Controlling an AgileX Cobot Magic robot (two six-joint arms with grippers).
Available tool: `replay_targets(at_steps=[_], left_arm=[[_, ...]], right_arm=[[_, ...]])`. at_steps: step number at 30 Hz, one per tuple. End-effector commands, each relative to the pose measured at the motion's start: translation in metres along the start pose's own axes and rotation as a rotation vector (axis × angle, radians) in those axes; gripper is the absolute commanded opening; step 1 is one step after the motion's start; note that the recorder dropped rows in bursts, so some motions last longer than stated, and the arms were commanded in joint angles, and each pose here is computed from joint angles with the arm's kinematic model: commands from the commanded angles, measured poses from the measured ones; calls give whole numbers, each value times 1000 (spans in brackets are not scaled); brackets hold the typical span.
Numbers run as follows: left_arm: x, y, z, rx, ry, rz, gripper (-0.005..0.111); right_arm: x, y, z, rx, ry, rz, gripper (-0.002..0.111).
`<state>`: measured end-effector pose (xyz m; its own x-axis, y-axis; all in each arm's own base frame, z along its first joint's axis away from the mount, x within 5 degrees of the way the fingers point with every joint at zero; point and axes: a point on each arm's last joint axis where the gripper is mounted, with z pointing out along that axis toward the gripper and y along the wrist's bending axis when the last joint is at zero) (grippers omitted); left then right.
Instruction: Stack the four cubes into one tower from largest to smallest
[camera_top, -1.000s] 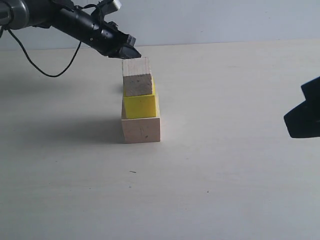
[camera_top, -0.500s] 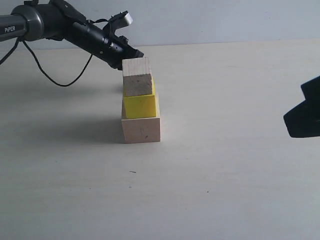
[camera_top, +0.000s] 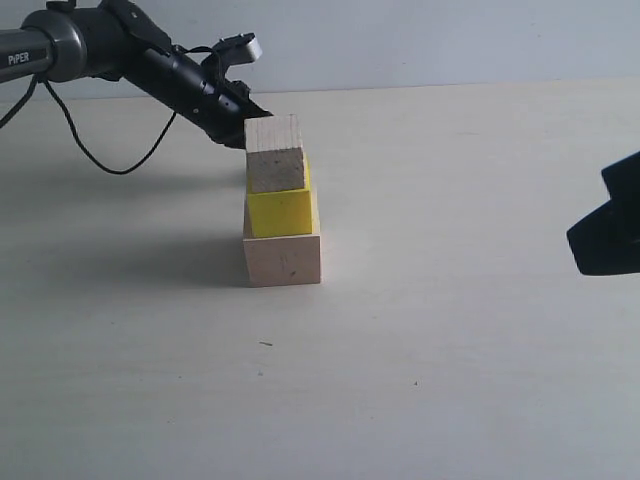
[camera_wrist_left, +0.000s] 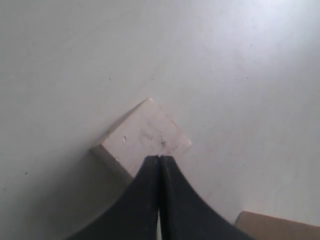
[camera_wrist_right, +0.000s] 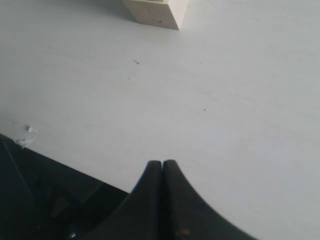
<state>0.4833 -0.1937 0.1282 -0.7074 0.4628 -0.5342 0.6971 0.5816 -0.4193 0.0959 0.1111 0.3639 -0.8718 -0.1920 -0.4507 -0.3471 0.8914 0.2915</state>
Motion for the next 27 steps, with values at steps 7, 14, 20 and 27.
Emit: replay_targets(at_steps=[7, 14, 20, 27], left_arm=[[5, 22, -17, -73, -2, -63, 0], [7, 31, -26, -77, -23, -100, 0], [0, 19, -26, 55, -95, -56, 0], [-5, 12, -20, 79, -126, -36, 0]], right_arm=[[0, -2, 0, 5, -14, -4, 0], [0, -2, 0, 5, -14, -4, 0], [0, -2, 0, 5, -14, -4, 0], [0, -2, 0, 5, -14, -6, 0]])
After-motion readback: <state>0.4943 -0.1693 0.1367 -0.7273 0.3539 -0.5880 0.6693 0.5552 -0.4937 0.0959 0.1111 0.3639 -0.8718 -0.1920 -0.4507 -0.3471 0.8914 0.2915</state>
